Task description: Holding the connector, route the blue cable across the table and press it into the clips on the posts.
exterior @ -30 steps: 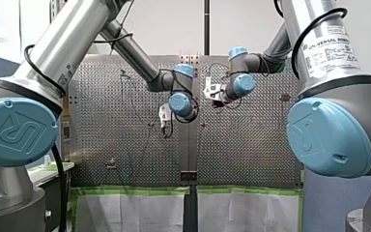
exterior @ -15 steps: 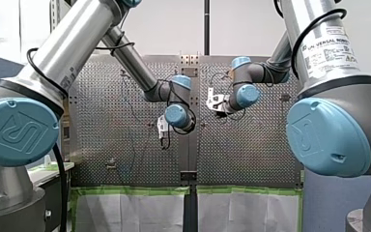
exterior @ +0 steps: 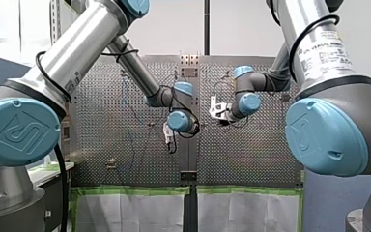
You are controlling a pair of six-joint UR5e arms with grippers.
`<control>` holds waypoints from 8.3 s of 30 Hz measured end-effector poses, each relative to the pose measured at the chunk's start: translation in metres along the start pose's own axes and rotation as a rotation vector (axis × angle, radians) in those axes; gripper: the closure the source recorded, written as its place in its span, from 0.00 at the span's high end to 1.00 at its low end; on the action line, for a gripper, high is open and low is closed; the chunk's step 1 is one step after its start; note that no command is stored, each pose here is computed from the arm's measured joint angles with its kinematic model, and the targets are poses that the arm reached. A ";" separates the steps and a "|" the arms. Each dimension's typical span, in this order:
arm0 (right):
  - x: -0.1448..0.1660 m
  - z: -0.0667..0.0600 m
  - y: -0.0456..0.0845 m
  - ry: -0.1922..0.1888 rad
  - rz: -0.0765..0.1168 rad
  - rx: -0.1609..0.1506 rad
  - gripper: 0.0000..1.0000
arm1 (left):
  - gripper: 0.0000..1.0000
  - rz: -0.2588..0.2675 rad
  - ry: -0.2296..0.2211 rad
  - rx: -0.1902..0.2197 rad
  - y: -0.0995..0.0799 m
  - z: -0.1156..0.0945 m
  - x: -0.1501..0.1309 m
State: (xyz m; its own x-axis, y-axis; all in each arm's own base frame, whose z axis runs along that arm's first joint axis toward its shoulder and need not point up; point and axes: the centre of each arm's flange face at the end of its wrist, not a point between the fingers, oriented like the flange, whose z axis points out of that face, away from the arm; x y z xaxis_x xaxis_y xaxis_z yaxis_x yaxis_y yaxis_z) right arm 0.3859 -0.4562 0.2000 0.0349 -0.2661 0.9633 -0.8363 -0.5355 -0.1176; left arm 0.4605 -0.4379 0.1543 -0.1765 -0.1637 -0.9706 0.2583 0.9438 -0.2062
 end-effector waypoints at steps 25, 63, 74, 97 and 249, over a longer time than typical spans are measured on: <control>0.006 0.024 0.038 0.046 0.040 -0.015 0.02 | 0.00 -0.022 0.049 -0.007 0.029 0.051 0.016; 0.015 0.040 0.081 0.060 0.035 -0.055 0.02 | 1.00 0.093 0.075 -0.076 0.029 0.080 -0.031; 0.014 0.038 0.096 0.053 0.038 -0.079 0.02 | 1.00 0.136 0.147 -0.058 0.010 0.045 -0.039; 0.010 0.032 0.120 0.017 0.051 -0.120 0.02 | 1.00 0.083 0.051 0.054 -0.082 -0.037 -0.046; 0.224 -0.049 0.084 0.291 0.058 0.020 0.02 | 0.00 -0.142 -0.225 -0.136 -0.182 0.013 -0.196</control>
State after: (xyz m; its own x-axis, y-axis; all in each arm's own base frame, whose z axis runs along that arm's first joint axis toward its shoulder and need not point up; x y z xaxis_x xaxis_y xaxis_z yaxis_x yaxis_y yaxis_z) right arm 0.2966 -0.5216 0.4176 -0.1730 -0.0573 0.9832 -0.8216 -0.5422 -0.1762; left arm 0.4604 -0.5812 0.3807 0.0169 -0.3418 -0.9396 0.1135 0.9343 -0.3378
